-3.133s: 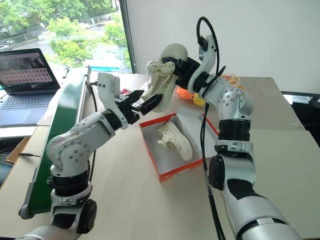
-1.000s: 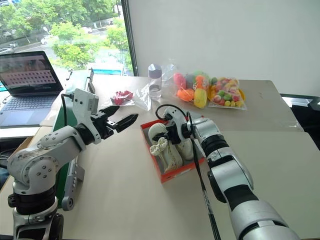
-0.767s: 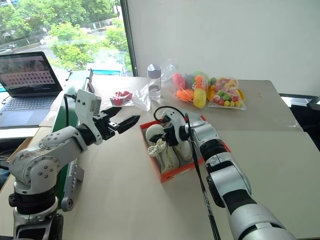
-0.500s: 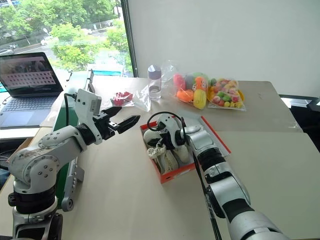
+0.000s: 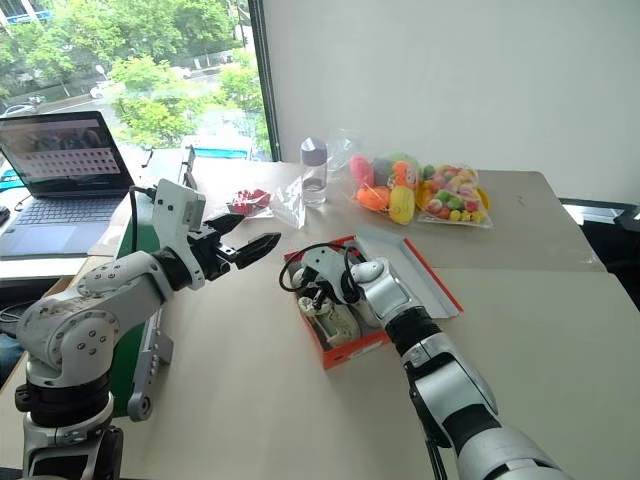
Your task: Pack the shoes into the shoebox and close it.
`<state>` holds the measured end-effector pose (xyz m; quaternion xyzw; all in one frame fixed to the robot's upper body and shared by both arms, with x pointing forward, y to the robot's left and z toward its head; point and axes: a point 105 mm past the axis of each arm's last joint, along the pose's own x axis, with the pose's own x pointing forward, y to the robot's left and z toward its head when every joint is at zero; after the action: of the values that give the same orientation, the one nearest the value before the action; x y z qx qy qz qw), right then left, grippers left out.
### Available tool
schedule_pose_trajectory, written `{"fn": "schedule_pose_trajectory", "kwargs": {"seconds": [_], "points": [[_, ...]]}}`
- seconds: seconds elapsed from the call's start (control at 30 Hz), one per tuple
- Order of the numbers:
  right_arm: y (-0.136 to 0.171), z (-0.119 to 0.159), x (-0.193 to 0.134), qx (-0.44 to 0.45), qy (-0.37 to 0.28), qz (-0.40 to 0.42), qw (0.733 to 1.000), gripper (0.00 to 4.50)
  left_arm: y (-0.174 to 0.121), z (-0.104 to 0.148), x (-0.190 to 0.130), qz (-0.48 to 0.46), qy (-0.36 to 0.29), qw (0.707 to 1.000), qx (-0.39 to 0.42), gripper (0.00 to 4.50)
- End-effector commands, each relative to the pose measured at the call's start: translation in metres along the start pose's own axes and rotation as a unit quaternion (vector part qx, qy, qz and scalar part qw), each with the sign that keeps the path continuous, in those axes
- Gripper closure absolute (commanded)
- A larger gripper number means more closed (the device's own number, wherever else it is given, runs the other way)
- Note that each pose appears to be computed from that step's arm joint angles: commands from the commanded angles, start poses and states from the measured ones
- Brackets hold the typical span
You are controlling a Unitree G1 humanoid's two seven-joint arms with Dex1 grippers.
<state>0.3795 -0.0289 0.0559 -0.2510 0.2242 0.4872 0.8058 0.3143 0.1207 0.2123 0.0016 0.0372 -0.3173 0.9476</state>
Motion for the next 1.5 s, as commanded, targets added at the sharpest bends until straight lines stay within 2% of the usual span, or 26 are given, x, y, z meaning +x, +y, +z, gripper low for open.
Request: {"fn": "schedule_pose_trajectory", "kwargs": {"seconds": [0.03,0.23,0.47,0.5,0.53,0.8,0.93,1.0,1.13,1.5], "points": [[0.01,-0.081,0.0,0.018,0.131,-0.005,0.991,4.06,-0.006,0.014,-0.001,-0.009,-0.022,0.999,0.025,0.0],[-0.001,-0.092,-0.004,-0.061,0.172,-0.039,0.982,4.06,-0.008,0.015,0.002,-0.02,-0.017,0.999,0.034,0.0],[-0.036,-0.066,-0.018,-0.024,0.122,-0.114,0.986,4.06,-0.011,0.014,0.01,-0.037,-0.014,0.998,0.038,0.0],[-0.04,-0.063,-0.021,-0.011,0.113,-0.119,0.986,3.11,-0.012,0.014,0.011,-0.041,-0.014,0.998,0.039,0.0],[-0.041,-0.061,-0.024,-0.001,0.107,-0.121,0.987,2.9,-0.013,0.014,0.012,-0.044,-0.014,0.998,0.038,0.0],[-0.05,-0.03,-0.043,0.113,0.024,-0.126,0.985,0.1,-0.016,0.014,0.022,-0.062,-0.021,0.997,0.037,0.0],[-0.05,-0.01,-0.051,0.163,-0.023,-0.12,0.979,0.1,-0.019,0.014,0.026,-0.071,-0.024,0.996,0.036,0.0],[-0.052,0.012,-0.06,0.207,-0.075,-0.113,0.969,0.1,-0.02,0.014,0.028,-0.076,-0.025,0.996,0.036,0.0],[-0.057,0.036,-0.077,0.254,-0.128,-0.109,0.953,0.1,-0.021,0.013,0.03,-0.081,-0.024,0.996,0.036,0.0],[-0.072,0.061,-0.121,0.242,-0.169,-0.148,0.944,0.1,-0.028,0.0,0.033,-0.116,0.007,0.992,0.057,0.0]]}}
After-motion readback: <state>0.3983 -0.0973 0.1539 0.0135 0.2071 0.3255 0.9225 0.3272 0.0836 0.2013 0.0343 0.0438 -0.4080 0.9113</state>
